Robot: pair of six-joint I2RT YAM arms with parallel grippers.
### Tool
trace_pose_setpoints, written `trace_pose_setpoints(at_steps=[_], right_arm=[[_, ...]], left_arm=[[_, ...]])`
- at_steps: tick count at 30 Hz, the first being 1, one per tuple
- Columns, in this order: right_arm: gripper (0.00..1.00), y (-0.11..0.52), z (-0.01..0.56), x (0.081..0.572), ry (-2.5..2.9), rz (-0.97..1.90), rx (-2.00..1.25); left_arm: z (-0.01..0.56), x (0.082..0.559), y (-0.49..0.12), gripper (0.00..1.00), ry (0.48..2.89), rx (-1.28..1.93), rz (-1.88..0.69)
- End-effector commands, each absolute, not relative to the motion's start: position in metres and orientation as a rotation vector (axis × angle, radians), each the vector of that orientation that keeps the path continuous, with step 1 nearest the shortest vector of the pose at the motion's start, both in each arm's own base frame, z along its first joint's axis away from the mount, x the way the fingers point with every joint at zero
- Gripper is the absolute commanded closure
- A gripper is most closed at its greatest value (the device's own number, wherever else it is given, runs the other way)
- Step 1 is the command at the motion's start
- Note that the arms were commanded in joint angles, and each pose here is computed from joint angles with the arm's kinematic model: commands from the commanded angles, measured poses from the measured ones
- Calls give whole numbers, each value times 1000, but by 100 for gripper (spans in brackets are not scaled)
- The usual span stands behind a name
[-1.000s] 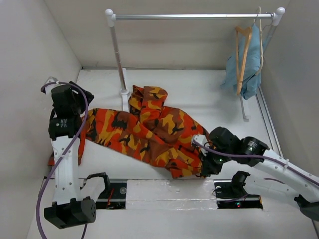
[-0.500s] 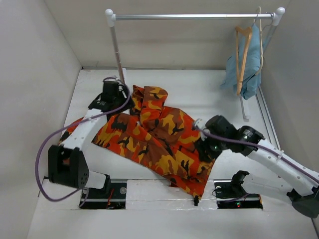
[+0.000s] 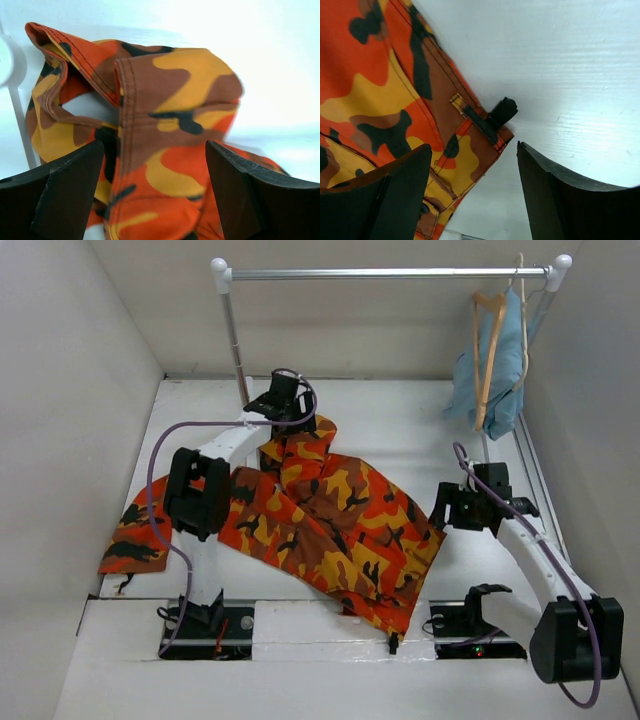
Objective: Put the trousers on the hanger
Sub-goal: Flatten out the trousers at the center of the board.
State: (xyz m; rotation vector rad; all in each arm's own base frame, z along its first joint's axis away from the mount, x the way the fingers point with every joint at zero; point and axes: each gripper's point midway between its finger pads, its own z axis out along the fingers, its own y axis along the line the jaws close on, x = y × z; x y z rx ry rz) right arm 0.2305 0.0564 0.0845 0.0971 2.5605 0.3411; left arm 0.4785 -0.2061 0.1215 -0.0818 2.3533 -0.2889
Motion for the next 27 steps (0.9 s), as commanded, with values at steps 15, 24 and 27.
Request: trace_pose_setpoints(at_steps=[15, 24, 27], right_arm=[[94, 59, 40, 240, 2509, 552, 222], [100, 34, 147, 265, 2200, 373, 224], [100, 30, 159, 262, 2232, 340, 207]], left_arm=[[115, 532, -221, 100, 2307, -93, -500], [336, 467, -147, 100, 1877, -177, -557], [395, 417, -100, 100, 1723, -270, -516]])
